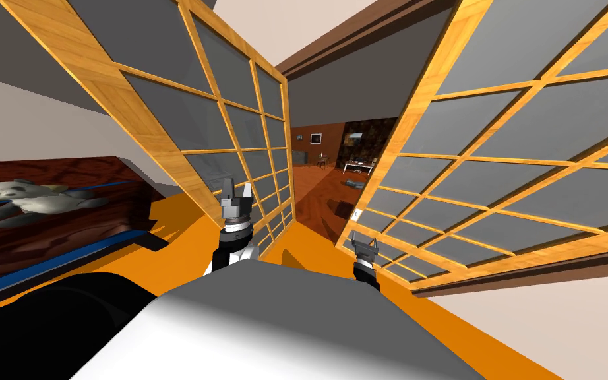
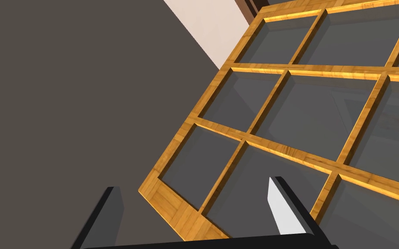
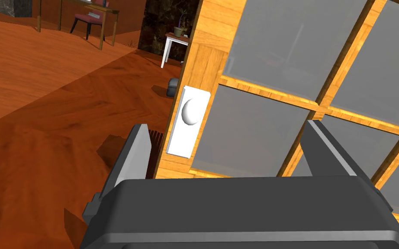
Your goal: Pull the door open
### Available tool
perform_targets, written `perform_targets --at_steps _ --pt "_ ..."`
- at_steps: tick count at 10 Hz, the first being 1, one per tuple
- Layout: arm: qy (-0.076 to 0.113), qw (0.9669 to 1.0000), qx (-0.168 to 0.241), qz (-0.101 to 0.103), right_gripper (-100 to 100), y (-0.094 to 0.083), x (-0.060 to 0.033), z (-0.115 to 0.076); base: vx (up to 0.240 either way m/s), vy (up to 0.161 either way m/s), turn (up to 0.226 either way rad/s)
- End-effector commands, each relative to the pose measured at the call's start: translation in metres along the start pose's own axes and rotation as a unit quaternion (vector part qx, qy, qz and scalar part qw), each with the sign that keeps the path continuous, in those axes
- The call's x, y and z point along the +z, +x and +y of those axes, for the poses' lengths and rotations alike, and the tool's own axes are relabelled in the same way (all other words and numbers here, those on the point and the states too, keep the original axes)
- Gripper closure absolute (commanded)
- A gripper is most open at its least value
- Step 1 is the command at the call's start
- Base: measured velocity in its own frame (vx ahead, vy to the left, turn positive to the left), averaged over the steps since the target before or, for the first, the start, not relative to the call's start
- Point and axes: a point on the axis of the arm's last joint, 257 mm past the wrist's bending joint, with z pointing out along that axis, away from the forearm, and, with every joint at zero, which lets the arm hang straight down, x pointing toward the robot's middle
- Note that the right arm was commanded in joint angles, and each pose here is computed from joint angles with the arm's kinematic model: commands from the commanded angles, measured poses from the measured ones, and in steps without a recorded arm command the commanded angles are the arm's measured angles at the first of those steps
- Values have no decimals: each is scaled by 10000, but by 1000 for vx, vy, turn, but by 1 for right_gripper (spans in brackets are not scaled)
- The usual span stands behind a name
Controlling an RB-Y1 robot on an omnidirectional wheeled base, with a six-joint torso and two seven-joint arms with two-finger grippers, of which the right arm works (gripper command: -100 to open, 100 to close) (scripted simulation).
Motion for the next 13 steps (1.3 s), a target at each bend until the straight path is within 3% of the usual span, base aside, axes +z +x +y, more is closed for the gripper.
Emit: perform_targets --at_steps 1,6,9,13 --pt "-29 9998 171 -120 -100 -105 -38 12 101 -36 54" --pt "-137 9970 614 -461 -100 -425 -139 50 90 -40 53" --pt "-266 9921 978 -745 -100 -691 -242 95 121 -60 76" --pt "-393 9866 1256 -965 -100 -898 -336 138 113 -42 50"
